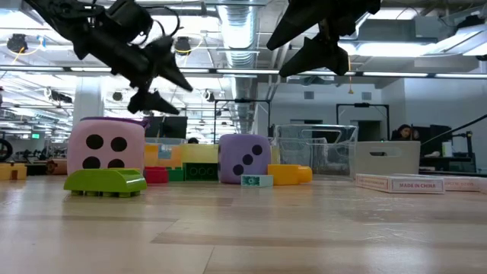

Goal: Pick & Place Toys
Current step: Put the bottom blue stud game piece into the left transparent bin

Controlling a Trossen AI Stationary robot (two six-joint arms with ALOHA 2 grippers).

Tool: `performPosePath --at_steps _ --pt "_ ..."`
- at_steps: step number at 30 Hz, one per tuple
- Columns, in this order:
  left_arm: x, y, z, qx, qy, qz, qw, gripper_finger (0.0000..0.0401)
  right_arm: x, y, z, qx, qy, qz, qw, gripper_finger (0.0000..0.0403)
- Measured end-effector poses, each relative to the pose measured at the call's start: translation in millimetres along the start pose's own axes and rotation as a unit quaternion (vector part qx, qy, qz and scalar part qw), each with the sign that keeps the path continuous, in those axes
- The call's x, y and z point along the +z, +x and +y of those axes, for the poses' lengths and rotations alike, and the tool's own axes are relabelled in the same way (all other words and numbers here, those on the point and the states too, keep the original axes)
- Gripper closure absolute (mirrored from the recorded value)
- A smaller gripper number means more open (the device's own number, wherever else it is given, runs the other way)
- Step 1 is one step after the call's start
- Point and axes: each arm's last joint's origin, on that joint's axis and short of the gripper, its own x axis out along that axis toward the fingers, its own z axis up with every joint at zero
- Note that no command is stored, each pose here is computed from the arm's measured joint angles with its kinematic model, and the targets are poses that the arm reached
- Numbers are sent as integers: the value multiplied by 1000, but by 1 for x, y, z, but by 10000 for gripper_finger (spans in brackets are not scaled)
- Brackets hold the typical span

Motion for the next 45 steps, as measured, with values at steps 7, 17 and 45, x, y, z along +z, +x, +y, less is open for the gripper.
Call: performPosePath --at_steps 7,17,45 --pt "-28 2 -41 -117 54 82 988 70 2 1 -2 -3 2 -2 1000 168" --pt "-80 -14 -96 -208 155 147 954 75 5 2 -6 -8 -17 -4 1000 168" --pt "-176 -81 -128 -215 452 358 788 76 8 3 -10 -14 -9 -7 1000 168"
